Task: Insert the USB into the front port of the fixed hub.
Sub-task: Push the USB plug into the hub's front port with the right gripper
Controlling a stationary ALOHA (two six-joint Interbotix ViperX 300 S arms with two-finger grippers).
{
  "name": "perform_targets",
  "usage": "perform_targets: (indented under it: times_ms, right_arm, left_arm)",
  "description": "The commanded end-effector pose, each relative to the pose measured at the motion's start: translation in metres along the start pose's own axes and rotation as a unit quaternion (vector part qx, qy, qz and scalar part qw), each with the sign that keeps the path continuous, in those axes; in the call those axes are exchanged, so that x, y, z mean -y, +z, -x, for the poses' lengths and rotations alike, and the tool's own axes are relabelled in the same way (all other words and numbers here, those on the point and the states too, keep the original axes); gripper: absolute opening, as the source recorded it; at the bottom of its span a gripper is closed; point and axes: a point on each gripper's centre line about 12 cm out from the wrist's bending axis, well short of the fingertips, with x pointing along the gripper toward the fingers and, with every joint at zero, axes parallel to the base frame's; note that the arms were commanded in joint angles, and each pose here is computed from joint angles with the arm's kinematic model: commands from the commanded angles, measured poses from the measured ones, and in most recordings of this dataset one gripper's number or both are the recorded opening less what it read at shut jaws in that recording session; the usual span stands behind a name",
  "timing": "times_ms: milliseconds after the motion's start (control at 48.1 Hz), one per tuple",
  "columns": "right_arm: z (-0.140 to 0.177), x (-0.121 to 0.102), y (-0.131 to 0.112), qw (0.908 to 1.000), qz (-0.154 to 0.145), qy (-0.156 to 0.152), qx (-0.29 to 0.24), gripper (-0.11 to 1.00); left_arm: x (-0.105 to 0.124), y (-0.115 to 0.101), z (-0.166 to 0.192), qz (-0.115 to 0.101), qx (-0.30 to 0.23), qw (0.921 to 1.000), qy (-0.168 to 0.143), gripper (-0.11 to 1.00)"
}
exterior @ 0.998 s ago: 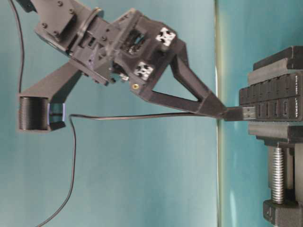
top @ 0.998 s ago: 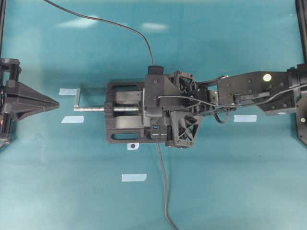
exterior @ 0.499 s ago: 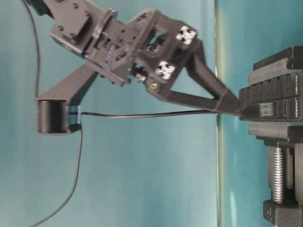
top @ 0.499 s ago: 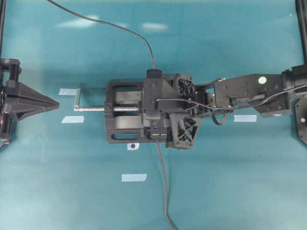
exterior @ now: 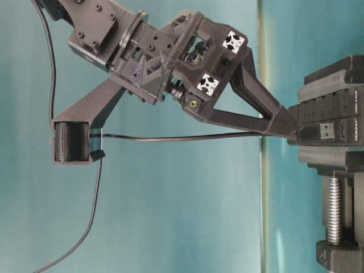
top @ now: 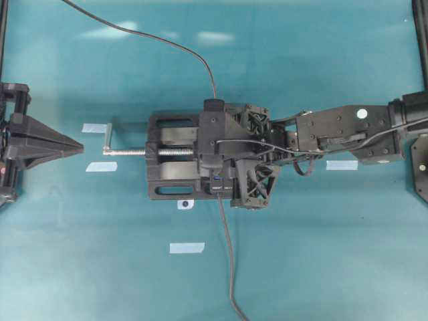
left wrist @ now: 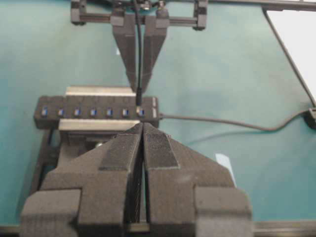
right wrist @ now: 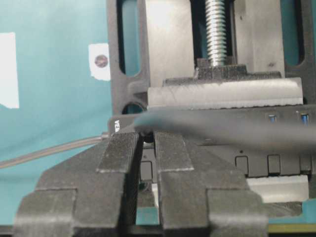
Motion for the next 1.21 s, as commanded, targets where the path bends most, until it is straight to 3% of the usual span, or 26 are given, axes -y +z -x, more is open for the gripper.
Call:
perform_targets:
  times_ms: [0, 1186]
  right_arm:
    - [0.0073, -0.0033, 0.008, 0.9998, -0.004, 0.004, 0.018, 0.09]
    - [0.0047, -0.0081, 0.004, 0.9997, -0.014, 0.008, 0.021, 0.09]
  left_arm:
    - [0.0005, 0.004, -0.0013, -0.002, 0.005, 1.0, -0.001, 0.0]
    - [0.0005, 0.0032, 0.0003, 0.0, 0.005, 1.0, -0.001, 0.0]
